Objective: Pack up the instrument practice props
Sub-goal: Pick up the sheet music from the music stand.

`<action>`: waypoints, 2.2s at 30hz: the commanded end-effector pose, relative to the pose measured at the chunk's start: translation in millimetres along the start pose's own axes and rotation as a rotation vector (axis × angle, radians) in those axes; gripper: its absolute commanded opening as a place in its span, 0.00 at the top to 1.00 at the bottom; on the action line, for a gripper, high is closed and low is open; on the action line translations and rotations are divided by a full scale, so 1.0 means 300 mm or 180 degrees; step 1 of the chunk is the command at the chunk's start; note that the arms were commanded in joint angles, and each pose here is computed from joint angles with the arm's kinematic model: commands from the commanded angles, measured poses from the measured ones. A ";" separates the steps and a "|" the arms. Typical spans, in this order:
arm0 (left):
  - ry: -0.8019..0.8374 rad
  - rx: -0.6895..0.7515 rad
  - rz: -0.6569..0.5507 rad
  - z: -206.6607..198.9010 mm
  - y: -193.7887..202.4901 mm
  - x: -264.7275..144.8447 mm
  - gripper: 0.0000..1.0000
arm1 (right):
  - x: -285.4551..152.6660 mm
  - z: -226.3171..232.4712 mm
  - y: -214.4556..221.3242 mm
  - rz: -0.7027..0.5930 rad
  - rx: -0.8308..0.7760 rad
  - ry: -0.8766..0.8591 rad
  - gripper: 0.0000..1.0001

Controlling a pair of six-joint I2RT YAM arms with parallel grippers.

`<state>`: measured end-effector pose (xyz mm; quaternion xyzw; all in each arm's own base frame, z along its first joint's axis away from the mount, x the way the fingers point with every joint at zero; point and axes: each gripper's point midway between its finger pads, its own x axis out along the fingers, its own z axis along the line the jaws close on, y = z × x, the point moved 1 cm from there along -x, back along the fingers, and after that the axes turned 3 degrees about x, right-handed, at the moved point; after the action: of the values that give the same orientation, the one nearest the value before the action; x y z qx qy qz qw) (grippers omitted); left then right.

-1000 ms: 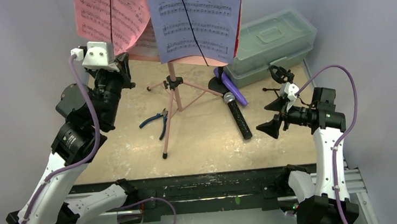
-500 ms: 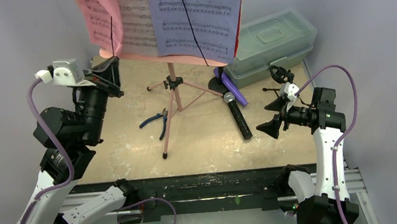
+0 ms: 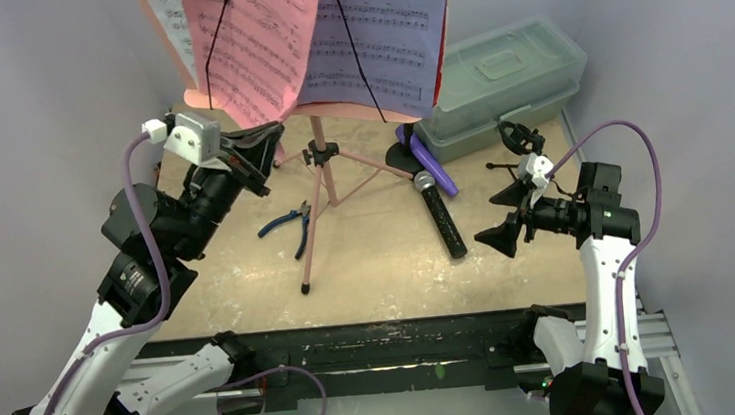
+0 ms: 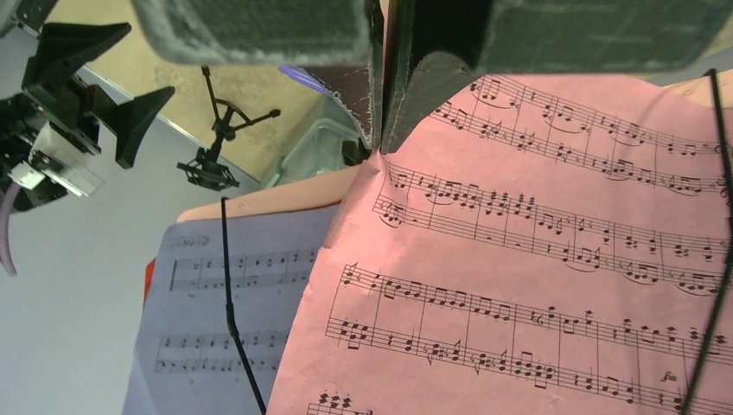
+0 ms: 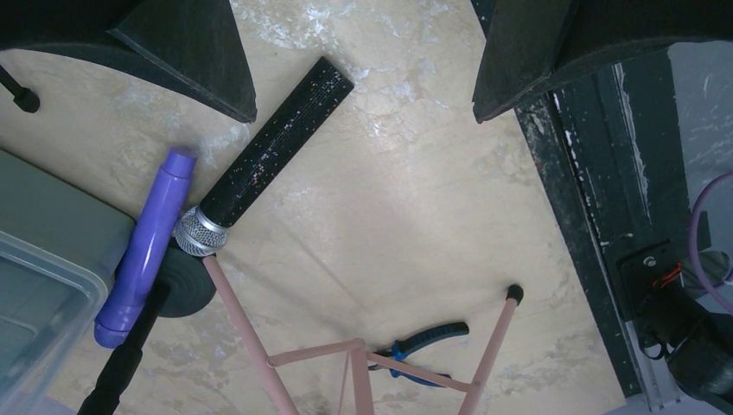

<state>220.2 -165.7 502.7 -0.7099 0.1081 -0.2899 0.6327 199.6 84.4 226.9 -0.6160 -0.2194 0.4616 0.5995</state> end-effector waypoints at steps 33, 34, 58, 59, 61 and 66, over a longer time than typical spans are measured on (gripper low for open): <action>0.1433 -0.1645 0.0795 -0.401 0.643 -0.057 1.00 | 0.061 0.152 -0.023 -0.0081 -0.0117 -0.1050 0.01; 0.1478 -0.1684 0.0852 -0.431 0.678 -0.060 1.00 | 0.070 0.144 -0.009 -0.0047 -0.0046 -0.1078 0.01; 0.0168 -0.2714 0.0904 -0.566 0.882 0.203 1.00 | 0.152 0.057 0.001 0.0314 -0.0714 -0.0422 0.01; 0.0171 -0.2726 0.0910 -0.572 0.883 0.206 1.00 | 0.158 0.051 -0.004 0.0316 -0.0808 -0.0366 0.01; 0.0167 -0.2735 0.0923 -0.581 0.887 0.210 1.00 | 0.168 0.036 -0.007 0.0338 -0.0912 -0.0276 0.01; 0.0189 -0.2760 0.0940 -0.592 0.889 0.209 1.00 | 0.205 -0.019 -0.023 0.0319 -0.1028 -0.0018 0.01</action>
<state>227.7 -388.0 238.1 -0.8600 0.3539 -0.1203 0.3474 204.9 137.5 209.2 -0.6712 -0.2860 0.5029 0.4635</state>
